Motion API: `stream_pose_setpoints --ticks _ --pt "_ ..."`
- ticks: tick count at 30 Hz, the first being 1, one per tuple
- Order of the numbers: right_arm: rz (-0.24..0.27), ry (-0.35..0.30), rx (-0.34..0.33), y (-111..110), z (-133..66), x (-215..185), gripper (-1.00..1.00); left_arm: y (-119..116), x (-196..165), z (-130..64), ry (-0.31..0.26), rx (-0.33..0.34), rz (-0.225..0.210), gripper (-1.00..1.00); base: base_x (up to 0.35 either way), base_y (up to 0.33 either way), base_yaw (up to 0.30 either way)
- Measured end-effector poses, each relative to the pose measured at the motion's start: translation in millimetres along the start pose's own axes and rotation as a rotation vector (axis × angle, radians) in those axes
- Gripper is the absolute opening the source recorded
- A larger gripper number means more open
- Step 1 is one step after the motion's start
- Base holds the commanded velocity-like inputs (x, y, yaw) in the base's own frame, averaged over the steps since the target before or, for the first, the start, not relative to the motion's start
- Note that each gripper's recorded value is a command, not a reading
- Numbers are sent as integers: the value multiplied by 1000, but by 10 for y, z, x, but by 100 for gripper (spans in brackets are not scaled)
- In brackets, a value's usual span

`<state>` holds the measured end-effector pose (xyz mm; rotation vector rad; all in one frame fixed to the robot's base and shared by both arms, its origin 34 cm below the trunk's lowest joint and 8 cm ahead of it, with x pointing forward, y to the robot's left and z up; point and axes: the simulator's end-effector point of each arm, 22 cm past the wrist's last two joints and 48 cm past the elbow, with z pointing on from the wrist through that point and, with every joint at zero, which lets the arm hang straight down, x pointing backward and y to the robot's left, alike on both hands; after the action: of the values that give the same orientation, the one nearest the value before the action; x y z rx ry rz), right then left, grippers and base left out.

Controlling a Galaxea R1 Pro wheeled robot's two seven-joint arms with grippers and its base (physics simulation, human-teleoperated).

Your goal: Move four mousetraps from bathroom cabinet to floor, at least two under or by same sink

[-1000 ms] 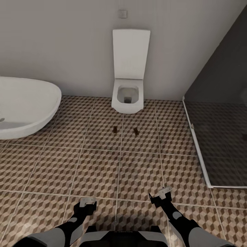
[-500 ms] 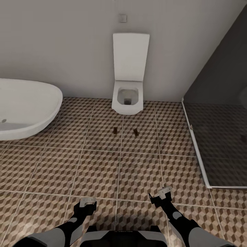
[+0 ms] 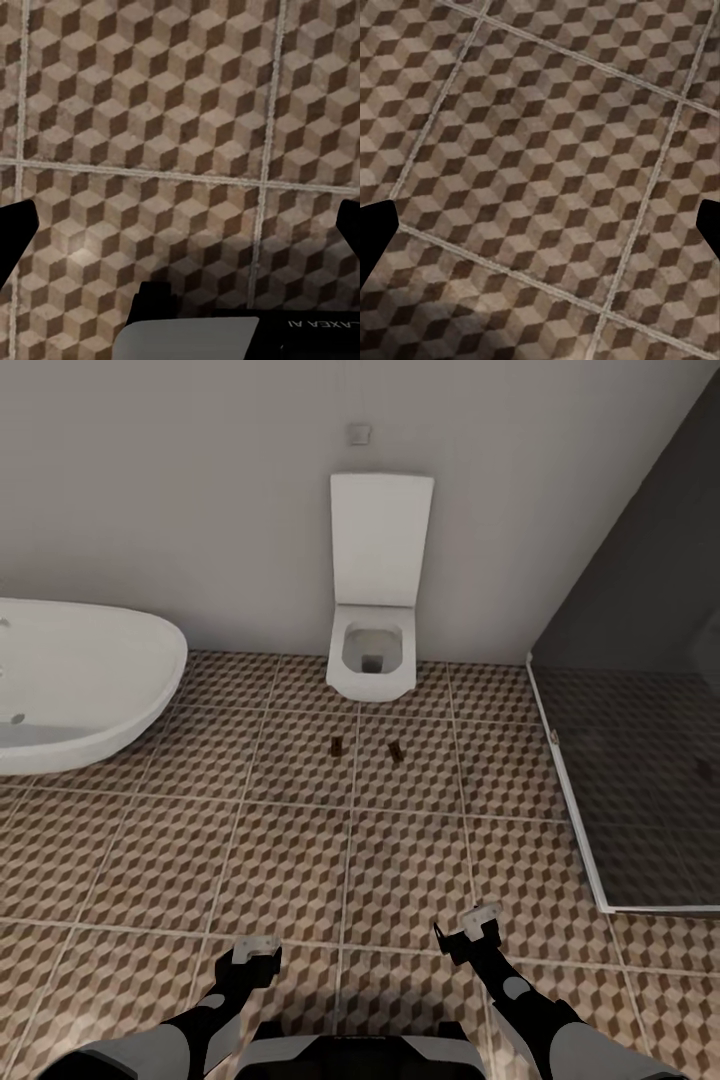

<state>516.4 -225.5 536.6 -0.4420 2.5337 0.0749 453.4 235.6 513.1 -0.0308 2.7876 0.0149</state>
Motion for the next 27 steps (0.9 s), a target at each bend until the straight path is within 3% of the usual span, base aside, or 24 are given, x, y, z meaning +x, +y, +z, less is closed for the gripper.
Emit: stream_pose_setpoints --ticks 21,27 --pt "-5 -30 12 -49 -234 -212 100 5 -174 -250 -33 0 0 100 0 0 0" --pt "-18 -29 37 -246 -323 -207 100 18 -199 -321 -40 -1 1 100 0 0 0"
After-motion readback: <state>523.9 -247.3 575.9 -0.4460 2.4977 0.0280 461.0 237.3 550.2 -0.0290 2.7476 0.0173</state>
